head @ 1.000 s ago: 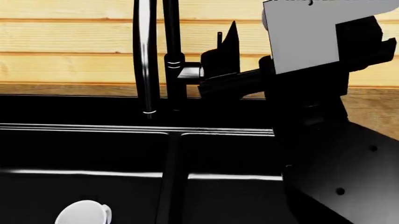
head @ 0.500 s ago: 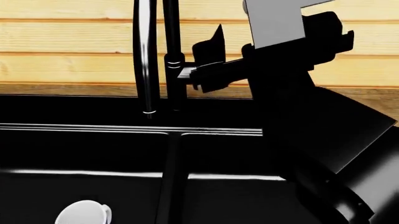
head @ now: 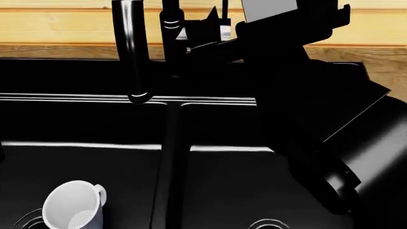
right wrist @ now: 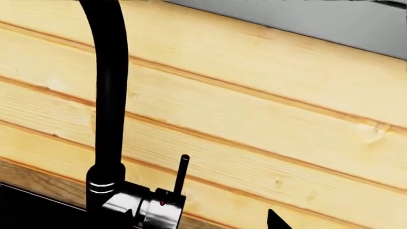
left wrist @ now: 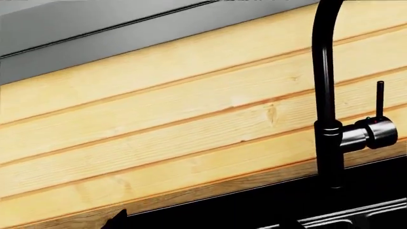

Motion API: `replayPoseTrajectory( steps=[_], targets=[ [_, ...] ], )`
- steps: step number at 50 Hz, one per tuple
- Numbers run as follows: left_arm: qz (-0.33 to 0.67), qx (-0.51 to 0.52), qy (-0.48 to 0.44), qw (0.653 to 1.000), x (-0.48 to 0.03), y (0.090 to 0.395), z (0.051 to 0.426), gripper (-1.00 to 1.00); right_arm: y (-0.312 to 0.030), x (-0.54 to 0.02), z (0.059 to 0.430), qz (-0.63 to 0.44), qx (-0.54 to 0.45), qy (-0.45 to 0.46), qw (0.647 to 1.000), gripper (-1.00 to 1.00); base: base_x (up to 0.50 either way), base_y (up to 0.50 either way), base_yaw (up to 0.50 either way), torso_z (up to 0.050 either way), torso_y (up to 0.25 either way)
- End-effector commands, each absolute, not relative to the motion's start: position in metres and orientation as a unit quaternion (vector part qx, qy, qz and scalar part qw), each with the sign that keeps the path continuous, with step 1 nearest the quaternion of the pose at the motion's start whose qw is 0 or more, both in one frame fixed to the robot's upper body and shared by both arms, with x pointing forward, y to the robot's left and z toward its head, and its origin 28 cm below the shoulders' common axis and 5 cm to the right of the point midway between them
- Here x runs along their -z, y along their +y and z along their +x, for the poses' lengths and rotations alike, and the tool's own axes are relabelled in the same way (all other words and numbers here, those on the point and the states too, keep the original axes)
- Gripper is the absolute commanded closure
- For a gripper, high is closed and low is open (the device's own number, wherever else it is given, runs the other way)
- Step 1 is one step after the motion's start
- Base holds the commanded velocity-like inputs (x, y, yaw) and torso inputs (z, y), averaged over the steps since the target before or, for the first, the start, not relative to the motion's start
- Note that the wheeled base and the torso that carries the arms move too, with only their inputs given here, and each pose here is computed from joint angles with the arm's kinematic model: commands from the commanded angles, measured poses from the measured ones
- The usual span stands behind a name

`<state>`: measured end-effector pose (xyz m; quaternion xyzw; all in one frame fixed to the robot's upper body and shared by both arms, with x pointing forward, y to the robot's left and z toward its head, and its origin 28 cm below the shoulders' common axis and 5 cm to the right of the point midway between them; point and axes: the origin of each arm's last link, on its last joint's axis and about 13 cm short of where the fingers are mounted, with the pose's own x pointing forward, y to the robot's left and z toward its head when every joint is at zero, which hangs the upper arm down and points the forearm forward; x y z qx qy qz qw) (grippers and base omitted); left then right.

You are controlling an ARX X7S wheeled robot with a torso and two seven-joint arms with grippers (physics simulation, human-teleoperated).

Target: Turn on the sink faucet.

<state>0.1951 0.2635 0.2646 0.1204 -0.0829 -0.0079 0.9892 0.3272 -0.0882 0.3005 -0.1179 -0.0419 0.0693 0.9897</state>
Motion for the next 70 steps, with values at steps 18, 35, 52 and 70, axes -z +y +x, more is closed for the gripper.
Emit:
replayPoseTrajectory(
  steps=[18,35,52,70],
  targets=[
    [0.119,0.015,-0.088,0.989,-0.265,0.262,0.191,-1.0,-0.081,-0.315,0.333,-0.133,-0.075,-0.047,0.987,-1.0,0.0,0.0,0.0,0.001,-0.001],
    [0.128,0.016,-0.085,0.988,-0.263,0.262,0.193,-1.0,-0.082,-0.315,0.339,-0.132,-0.074,-0.045,0.987,-1.0,0.0,0.0,0.0,0.012,-0.102],
    [0.125,0.022,-0.092,0.988,-0.268,0.26,0.186,-1.0,-0.08,-0.329,0.334,-0.134,-0.076,-0.062,0.986,-1.0,0.0,0.0,0.0,0.014,-0.102],
    [0.124,0.028,-0.085,0.988,-0.261,0.26,0.187,-1.0,-0.082,-0.331,0.343,-0.132,-0.071,-0.061,0.987,-1.0,0.0,0.0,0.0,0.0,0.0]
  ],
)
